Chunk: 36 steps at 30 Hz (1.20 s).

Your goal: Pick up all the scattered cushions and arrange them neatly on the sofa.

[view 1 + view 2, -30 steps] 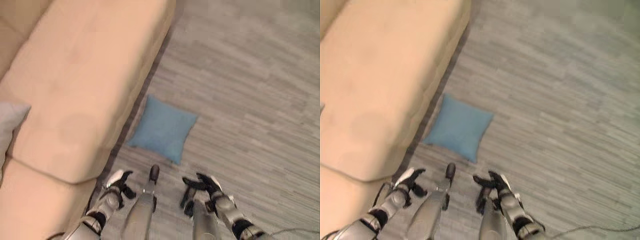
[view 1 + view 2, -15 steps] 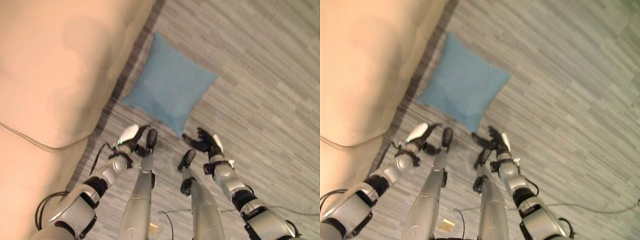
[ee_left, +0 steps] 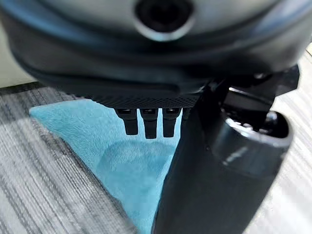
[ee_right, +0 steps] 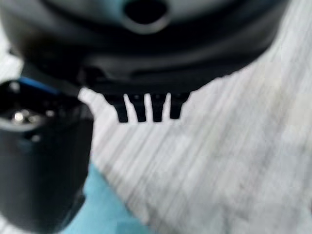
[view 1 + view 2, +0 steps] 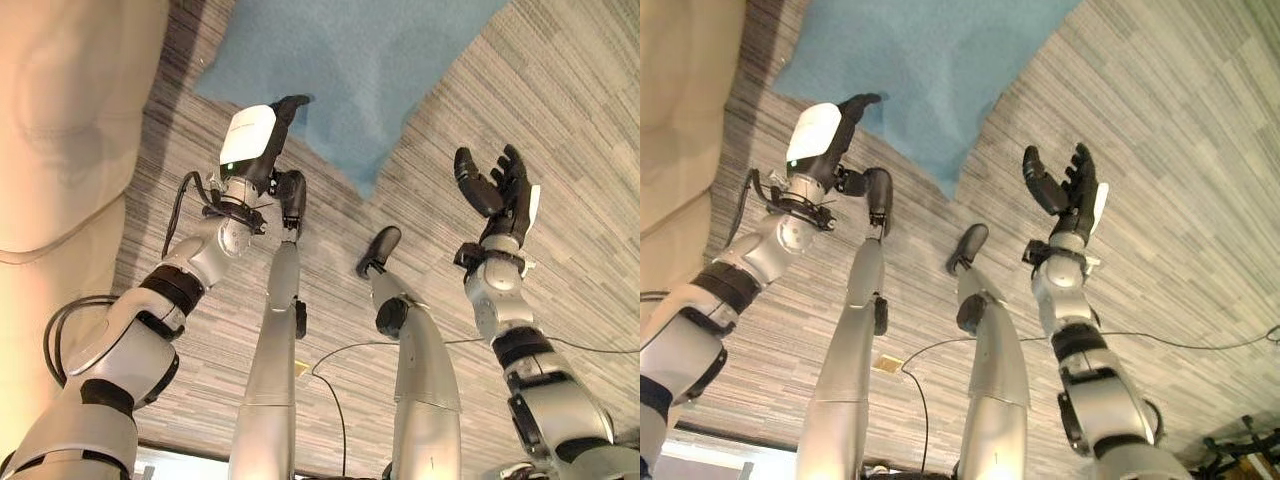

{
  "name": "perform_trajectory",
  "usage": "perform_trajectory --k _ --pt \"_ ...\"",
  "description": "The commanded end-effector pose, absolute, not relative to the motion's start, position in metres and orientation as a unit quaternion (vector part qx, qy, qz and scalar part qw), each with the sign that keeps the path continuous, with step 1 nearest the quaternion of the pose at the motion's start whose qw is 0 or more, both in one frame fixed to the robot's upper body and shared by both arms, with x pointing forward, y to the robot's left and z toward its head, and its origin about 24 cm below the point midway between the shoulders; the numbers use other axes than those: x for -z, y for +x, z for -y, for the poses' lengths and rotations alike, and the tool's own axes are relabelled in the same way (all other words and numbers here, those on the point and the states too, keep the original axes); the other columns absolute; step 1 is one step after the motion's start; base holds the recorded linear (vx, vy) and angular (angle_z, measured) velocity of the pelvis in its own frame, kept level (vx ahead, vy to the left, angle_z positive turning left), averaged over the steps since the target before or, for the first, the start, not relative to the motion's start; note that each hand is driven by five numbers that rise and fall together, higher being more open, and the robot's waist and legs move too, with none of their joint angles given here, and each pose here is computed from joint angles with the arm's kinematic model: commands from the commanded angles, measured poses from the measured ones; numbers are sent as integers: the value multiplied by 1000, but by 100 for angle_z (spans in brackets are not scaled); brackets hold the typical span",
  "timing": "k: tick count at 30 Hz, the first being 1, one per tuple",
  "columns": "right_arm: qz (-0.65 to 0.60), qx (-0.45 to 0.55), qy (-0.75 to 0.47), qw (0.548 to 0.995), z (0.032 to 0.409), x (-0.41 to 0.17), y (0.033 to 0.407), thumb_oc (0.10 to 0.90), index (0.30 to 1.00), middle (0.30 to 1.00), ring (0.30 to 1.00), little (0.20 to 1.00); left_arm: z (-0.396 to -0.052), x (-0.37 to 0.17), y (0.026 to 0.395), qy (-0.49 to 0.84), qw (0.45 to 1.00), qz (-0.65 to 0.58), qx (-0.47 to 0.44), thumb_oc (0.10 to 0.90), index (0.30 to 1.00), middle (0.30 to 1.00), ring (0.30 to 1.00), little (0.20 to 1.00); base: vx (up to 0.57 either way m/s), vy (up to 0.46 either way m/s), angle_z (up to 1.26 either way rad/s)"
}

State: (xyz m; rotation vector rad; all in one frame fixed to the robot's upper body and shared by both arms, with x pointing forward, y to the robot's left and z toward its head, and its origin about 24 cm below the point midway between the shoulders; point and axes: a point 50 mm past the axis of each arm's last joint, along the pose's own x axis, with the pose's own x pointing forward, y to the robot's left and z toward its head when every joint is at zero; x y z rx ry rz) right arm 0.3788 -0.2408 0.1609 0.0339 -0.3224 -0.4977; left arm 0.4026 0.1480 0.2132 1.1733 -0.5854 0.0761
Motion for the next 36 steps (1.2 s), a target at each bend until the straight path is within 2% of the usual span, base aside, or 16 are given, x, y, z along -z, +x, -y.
perform_trajectory --k 1,8,9,14,15,19,27,30,34,36 --pt "209 289 28 934 273 -178 365 800 900 900 900 900 -129 -252 400 502 789 351 -55 800 900 900 900 900 43 82 -2" --pt "218 261 78 937 268 -174 363 800 900 900 900 900 -128 -293 402 488 781 377 -100 800 900 900 900 900 39 92 3" --pt "224 253 86 937 264 -181 366 800 900 900 900 900 -135 -311 401 471 785 383 -124 800 900 900 900 900 49 105 1" --pt "215 243 82 942 255 -186 375 800 900 900 900 900 -140 -329 400 431 800 389 -153 800 900 900 900 900 63 83 0" --pt "213 218 64 950 239 -193 383 800 900 900 900 900 -136 -342 398 430 790 401 -174 800 900 900 900 900 74 69 3" --pt "230 195 92 949 222 -203 386 800 900 900 900 900 -130 -372 383 384 767 467 -216 800 900 900 900 900 66 40 5" --pt "250 213 124 936 228 -191 371 800 900 900 900 900 -139 -392 349 319 720 563 -252 800 900 900 900 900 17 20 2" --pt "248 216 119 937 231 -189 370 800 900 900 900 900 -141 -392 344 314 719 569 -248 800 900 900 900 900 1 13 0" --pt "238 208 104 943 234 -179 364 800 900 900 900 900 -160 -392 342 337 702 558 -287 800 900 900 900 900 0 0 0" --pt "223 196 83 951 231 -168 361 800 900 900 900 900 -176 -386 347 339 713 529 -312 800 900 900 900 900 0 0 0"
